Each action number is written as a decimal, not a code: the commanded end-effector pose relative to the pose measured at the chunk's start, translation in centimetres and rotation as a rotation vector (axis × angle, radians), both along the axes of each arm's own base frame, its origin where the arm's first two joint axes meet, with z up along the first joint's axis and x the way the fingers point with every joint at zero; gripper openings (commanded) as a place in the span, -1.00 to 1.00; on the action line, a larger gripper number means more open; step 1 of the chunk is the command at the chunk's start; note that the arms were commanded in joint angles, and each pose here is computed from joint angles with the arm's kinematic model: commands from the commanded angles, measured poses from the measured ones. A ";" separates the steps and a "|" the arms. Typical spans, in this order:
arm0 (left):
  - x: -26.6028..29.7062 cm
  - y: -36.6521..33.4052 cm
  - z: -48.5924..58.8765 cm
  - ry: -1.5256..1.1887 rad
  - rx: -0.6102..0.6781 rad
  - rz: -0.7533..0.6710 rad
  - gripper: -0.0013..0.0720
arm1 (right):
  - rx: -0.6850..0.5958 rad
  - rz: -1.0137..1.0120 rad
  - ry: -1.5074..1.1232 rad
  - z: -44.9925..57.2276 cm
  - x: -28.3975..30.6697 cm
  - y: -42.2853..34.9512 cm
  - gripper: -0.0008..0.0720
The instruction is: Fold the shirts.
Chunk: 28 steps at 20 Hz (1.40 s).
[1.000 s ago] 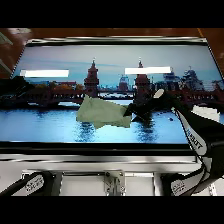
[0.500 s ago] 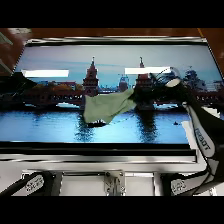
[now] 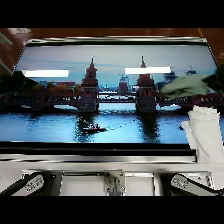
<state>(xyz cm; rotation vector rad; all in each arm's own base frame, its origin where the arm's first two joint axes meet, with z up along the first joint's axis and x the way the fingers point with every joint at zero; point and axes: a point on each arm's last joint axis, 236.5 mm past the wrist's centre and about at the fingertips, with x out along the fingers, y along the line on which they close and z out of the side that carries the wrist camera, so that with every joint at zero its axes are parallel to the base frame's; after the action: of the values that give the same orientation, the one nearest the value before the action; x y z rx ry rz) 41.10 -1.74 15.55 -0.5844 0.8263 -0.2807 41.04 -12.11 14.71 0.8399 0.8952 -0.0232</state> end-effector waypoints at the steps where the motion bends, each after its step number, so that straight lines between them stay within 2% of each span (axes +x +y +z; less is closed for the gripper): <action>1: -0.3 -0.2 -0.1 0.009 -0.002 -0.014 -0.85 | -0.076 -0.209 0.137 -0.9 -7.0 -8.5 -0.81; 4: -0.3 -0.2 -0.1 0.008 -0.001 -0.013 -0.85 | -0.097 -0.252 0.284 -2.8 -11.6 -10.8 -0.81; 10: -0.3 -0.2 -0.1 0.003 0.006 -0.020 -0.85 | -0.223 -0.240 0.799 -5.8 -23.6 -12.2 -0.81; 14: -0.4 -0.3 -0.2 0.009 0.005 -0.027 -0.85 | -0.229 -0.260 0.903 -9.2 -27.2 -10.7 -0.81; 16: -0.4 -0.3 -0.2 0.009 0.005 -0.026 -0.85 | -0.252 -0.282 0.978 -12.2 -29.9 -9.8 -0.74; 17: -0.4 -0.3 -0.2 0.009 0.005 -0.026 -0.85 | -0.266 -0.326 1.009 -13.5 -30.9 -9.8 -0.50; 18: -0.4 -0.3 -0.2 0.009 0.004 -0.026 -0.85 | -0.260 -0.348 1.012 -14.7 -31.2 -9.4 0.50; 19: -0.4 -0.3 -0.2 0.009 0.005 -0.026 -0.85 | -0.242 -0.327 0.995 -15.4 -30.8 -8.9 0.86; 22: -0.4 -0.4 -0.2 0.010 0.004 -0.028 -0.85 | -0.226 -0.319 0.904 -14.6 -28.6 -8.9 0.86; 25: -0.9 -2.3 -0.4 0.003 0.050 -0.115 -0.86 | -0.297 -0.286 0.644 -9.3 -22.9 -10.9 0.86; 26: -1.2 -3.5 -0.8 0.010 0.112 -0.164 -0.86 | -0.317 -0.302 0.499 -6.5 -19.8 -11.4 0.86; 28: -2.0 -4.9 -2.2 0.068 0.320 -0.230 -0.86 | -0.366 -0.304 0.209 -0.8 -13.9 -10.7 0.86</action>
<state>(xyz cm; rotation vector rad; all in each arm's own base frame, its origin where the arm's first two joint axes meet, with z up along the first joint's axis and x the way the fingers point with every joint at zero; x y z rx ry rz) 39.94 -5.61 14.84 -0.4084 0.9016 -0.3734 19.61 -23.29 6.83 0.6749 1.2470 -0.6970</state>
